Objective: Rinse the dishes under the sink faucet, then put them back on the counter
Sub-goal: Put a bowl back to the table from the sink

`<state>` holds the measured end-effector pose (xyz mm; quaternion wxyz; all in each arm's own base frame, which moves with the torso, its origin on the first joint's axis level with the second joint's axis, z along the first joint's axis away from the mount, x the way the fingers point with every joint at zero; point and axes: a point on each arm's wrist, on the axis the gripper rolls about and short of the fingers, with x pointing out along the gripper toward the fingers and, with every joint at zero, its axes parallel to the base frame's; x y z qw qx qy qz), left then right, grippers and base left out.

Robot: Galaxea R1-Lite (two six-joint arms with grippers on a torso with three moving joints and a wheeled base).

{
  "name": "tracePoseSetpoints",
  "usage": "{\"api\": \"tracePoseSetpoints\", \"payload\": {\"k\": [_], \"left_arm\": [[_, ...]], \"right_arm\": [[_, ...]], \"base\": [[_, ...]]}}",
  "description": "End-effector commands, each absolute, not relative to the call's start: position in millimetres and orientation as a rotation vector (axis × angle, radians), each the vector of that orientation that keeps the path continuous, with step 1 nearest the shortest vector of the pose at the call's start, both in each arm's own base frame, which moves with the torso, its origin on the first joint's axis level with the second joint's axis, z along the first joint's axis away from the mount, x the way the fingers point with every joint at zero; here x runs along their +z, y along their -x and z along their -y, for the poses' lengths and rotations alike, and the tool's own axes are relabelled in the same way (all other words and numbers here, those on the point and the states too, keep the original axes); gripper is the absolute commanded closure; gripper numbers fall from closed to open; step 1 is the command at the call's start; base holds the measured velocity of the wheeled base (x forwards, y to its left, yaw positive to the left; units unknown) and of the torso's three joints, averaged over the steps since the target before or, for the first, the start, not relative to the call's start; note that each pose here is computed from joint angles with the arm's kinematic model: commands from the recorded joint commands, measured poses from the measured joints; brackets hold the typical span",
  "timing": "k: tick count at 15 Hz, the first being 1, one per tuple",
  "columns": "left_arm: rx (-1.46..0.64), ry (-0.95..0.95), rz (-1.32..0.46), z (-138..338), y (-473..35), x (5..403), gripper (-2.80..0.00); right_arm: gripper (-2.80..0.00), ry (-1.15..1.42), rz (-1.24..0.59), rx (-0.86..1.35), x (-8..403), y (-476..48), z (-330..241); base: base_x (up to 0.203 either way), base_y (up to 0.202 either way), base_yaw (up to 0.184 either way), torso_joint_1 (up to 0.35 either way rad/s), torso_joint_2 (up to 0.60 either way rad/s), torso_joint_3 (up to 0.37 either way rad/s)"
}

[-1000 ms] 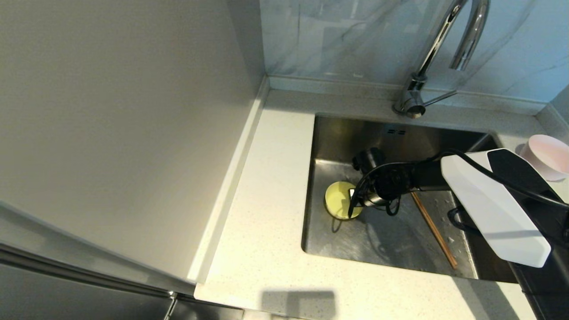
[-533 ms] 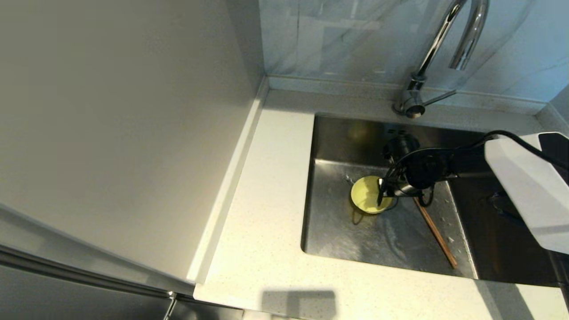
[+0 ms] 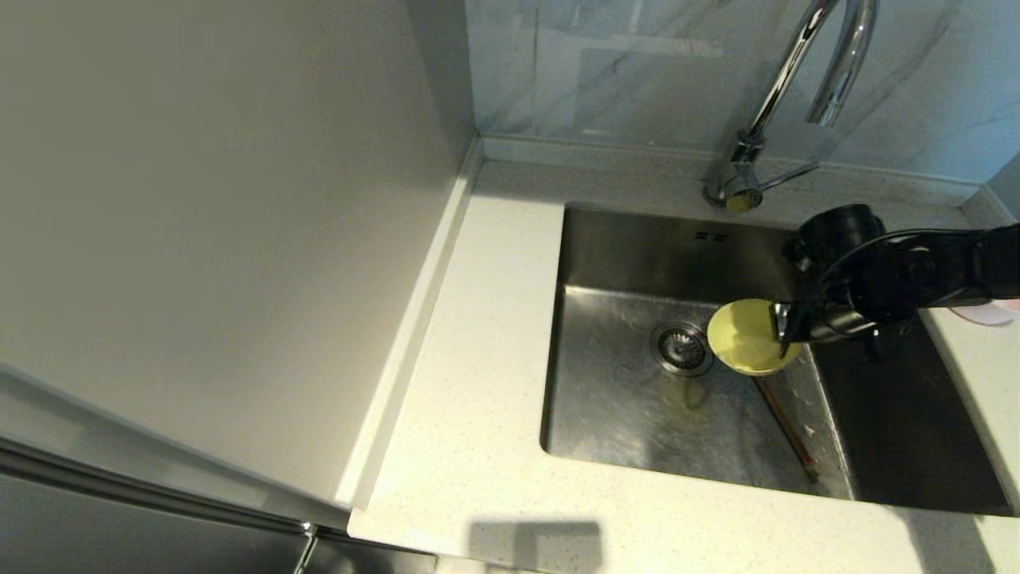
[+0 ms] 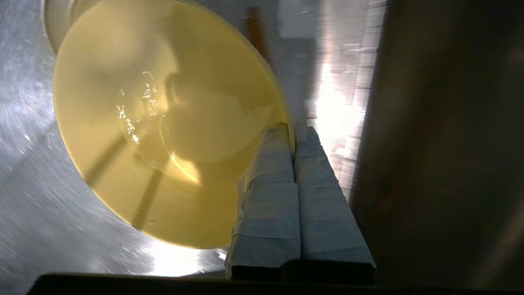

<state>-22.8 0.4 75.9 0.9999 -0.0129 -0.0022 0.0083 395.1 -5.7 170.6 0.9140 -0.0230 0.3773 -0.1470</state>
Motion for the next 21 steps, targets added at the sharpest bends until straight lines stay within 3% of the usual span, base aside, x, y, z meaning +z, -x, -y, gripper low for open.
{"api": "tracePoseSetpoints", "payload": {"k": [1, 5, 10, 21], "left_arm": [[0.017, 0.026, 0.008, -0.4, 23.0, 75.9, 0.0], [0.017, 0.026, 0.008, -0.4, 23.0, 75.9, 0.0], [0.017, 0.026, 0.008, -0.4, 23.0, 75.9, 0.0], [0.017, 0.026, 0.008, -0.4, 23.0, 75.9, 0.0]], "right_arm": [[0.0, 0.058, -0.698, -0.337, 204.4, -358.2, 22.1], [0.0, 0.11, -0.532, -0.406, 226.6, -333.8, 44.0], [0.0, 0.208, -0.128, -0.494, 255.8, -336.1, 54.8], [0.0, 0.377, 0.461, -0.668, 264.8, -312.0, 67.8]], "base": [[0.0, 0.0, 0.0, 0.0, 0.0, 0.0], [0.0, 0.0, 0.0, 0.0, 0.0, 0.0], [0.0, 0.0, 0.0, 0.0, 0.0, 0.0], [0.0, 0.0, 0.0, 0.0, 0.0, 0.0]]}}
